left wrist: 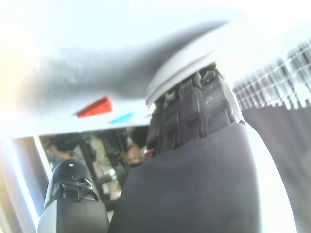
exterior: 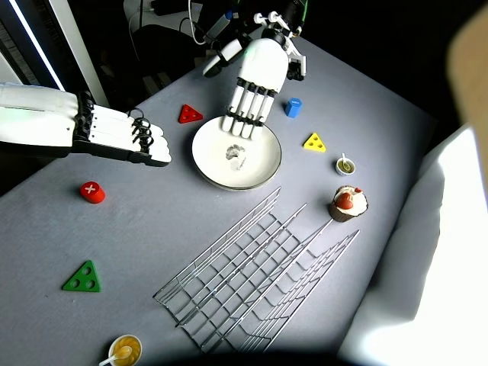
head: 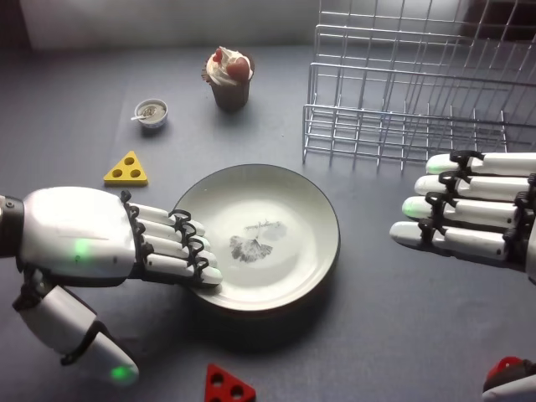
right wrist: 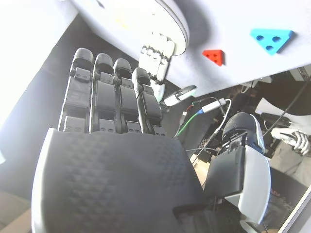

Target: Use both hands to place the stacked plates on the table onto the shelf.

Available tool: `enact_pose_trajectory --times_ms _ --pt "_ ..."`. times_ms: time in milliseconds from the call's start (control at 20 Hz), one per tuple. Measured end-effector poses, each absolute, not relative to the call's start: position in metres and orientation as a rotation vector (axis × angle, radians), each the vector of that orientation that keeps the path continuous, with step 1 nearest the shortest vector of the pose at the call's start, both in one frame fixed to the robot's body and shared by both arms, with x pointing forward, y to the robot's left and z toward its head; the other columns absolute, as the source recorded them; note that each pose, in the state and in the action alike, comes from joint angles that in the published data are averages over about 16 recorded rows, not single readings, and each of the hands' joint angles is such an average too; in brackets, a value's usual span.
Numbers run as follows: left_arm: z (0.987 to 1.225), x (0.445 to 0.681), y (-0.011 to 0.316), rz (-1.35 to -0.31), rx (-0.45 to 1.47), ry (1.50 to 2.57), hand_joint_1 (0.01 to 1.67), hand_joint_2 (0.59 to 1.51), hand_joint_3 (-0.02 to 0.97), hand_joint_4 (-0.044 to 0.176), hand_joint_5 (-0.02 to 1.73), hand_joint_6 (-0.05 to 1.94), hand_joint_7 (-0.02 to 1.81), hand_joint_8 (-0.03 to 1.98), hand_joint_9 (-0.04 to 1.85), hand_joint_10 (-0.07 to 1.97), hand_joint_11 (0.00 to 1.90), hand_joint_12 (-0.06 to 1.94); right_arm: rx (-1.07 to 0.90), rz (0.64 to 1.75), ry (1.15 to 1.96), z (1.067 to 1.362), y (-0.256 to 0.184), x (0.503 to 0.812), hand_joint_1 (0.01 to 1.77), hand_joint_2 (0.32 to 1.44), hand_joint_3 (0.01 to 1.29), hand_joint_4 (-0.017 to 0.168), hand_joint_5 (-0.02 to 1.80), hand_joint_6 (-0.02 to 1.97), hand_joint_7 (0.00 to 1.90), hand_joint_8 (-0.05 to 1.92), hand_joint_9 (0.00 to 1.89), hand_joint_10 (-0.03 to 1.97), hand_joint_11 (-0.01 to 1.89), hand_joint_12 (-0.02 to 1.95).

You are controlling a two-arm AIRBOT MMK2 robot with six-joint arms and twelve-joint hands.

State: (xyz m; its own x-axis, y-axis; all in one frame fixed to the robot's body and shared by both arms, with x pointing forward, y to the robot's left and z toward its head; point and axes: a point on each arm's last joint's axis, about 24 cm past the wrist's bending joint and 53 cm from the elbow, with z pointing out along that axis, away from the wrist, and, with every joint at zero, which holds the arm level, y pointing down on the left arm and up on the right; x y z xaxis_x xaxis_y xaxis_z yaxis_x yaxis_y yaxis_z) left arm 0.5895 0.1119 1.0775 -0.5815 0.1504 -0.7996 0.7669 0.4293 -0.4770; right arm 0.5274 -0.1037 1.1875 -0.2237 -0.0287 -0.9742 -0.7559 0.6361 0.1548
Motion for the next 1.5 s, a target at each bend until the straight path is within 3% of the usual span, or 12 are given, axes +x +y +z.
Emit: enact_pose_trajectory --times_ms 750,1500 --pt "1.071 0.581 0.094 -1.186 0.742 2.014 0.03 1.0 0.012 -0.001 0.13 -0.01 0.14 -0.01 0.13 -0.01 0.11 0.0 -0.64 0.752 1.681 1.185 -0.105 0.538 0.02 0.92 0.02 0.007 0.14 0.02 0.18 0.01 0.19 0.0 0.17 0.02" --pt "1.078 0.572 0.044 -1.278 0.708 1.982 0.03 1.016 0.012 -0.003 0.12 -0.02 0.13 -0.01 0.14 -0.01 0.16 0.01 -0.746 0.718 1.554 1.194 -0.071 0.546 0.07 0.91 0.02 0.006 0.14 0.02 0.19 0.01 0.21 0.0 0.19 0.02"
